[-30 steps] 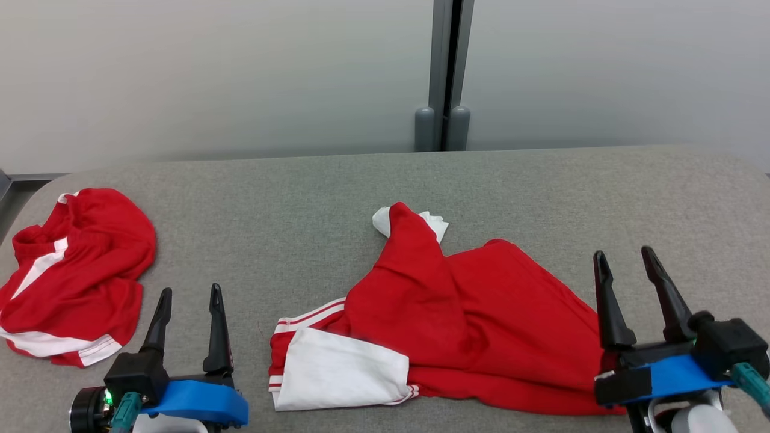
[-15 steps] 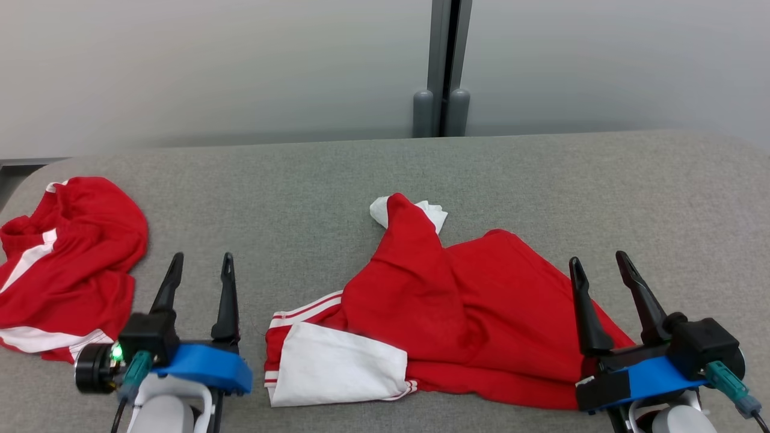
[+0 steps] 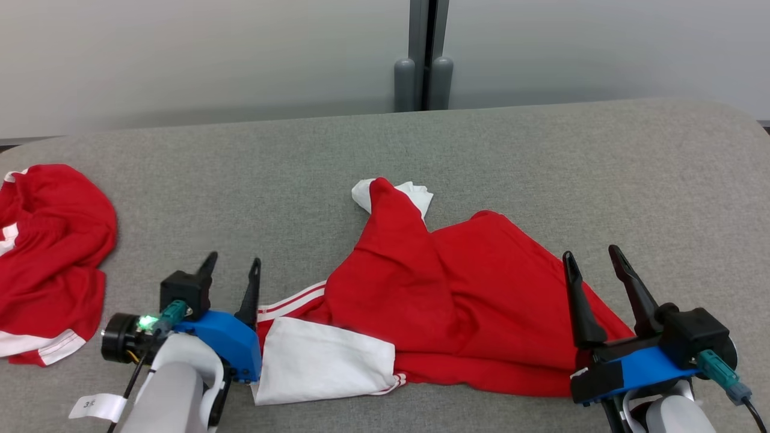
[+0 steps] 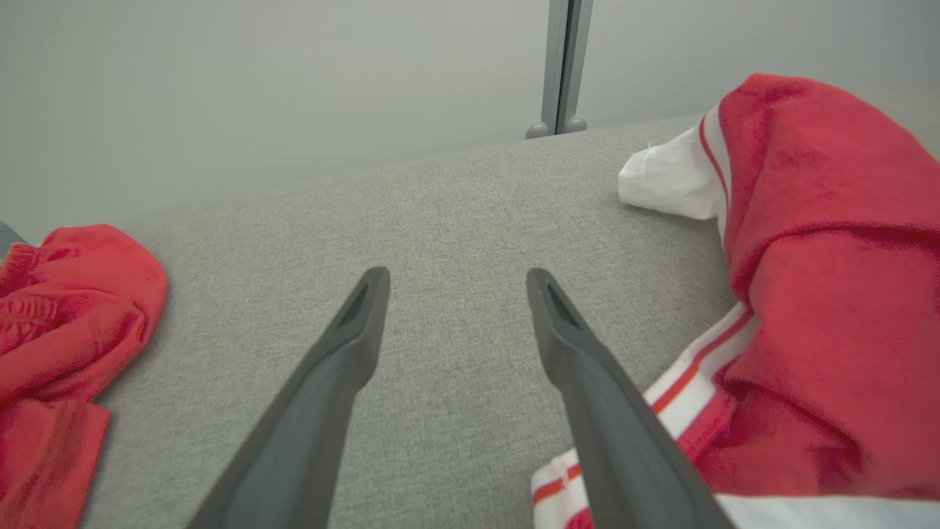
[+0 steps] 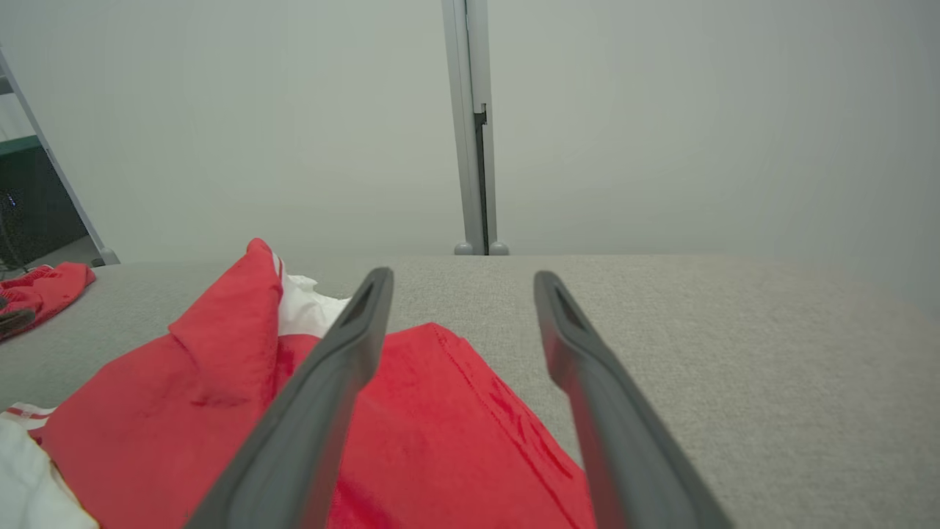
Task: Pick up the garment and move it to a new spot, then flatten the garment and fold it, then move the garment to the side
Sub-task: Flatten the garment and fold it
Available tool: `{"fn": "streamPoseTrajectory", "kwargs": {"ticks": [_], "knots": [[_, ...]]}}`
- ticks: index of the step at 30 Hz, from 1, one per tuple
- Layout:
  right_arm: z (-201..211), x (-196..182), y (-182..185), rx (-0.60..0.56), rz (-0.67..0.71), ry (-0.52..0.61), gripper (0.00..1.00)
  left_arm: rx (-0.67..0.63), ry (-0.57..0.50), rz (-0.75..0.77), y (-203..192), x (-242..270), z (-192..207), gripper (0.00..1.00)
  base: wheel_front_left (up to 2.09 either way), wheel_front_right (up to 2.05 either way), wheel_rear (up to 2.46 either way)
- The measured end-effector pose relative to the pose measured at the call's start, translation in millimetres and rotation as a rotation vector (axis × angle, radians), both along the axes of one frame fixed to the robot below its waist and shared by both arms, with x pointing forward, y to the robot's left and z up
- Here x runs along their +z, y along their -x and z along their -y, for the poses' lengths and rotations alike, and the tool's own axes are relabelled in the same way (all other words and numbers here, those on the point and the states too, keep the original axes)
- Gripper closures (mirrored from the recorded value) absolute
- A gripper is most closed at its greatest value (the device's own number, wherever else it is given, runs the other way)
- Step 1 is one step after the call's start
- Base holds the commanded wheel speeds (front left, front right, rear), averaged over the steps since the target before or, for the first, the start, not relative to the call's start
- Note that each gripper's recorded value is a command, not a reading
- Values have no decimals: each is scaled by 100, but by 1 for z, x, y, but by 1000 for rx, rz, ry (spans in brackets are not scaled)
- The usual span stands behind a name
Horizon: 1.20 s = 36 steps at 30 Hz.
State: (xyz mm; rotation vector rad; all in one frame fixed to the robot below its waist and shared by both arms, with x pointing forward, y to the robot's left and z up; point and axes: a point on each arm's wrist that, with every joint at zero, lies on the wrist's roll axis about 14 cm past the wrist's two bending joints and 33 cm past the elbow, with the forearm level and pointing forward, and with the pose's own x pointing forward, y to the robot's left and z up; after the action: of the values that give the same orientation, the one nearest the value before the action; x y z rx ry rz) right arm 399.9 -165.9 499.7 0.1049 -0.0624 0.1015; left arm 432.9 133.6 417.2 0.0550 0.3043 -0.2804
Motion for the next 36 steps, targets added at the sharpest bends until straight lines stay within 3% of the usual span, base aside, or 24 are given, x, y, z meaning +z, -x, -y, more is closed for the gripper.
{"fn": "streamPoseTrajectory", "kwargs": {"ticks": [8, 21, 22, 23, 29, 36], "knots": [[5, -6, -2, -14, -19, 1, 0, -55, -15, -188, 24, -48, 9, 0, 0, 0, 0], [11, -8, 2, -33, -26, 0, 0, -146, 7, -306, 58, -69, 33, 0, 0, 0, 0], [11, -8, 3, -33, -27, 0, 0, -149, 10, -321, 60, -70, 35, 62, 0, 0, 0], [11, -9, 4, -32, -29, 0, 0, -156, 6, -332, 62, -71, 35, 100, 0, 0, 0], [10, -6, 6, -30, -22, -1, 0, -157, 22, -329, 64, -66, 36, 100, 0, 0, 0], [6, -2, 12, -20, -11, -4, 0, -108, 94, -115, 39, -18, 27, 100, 0, 0, 0]]}}
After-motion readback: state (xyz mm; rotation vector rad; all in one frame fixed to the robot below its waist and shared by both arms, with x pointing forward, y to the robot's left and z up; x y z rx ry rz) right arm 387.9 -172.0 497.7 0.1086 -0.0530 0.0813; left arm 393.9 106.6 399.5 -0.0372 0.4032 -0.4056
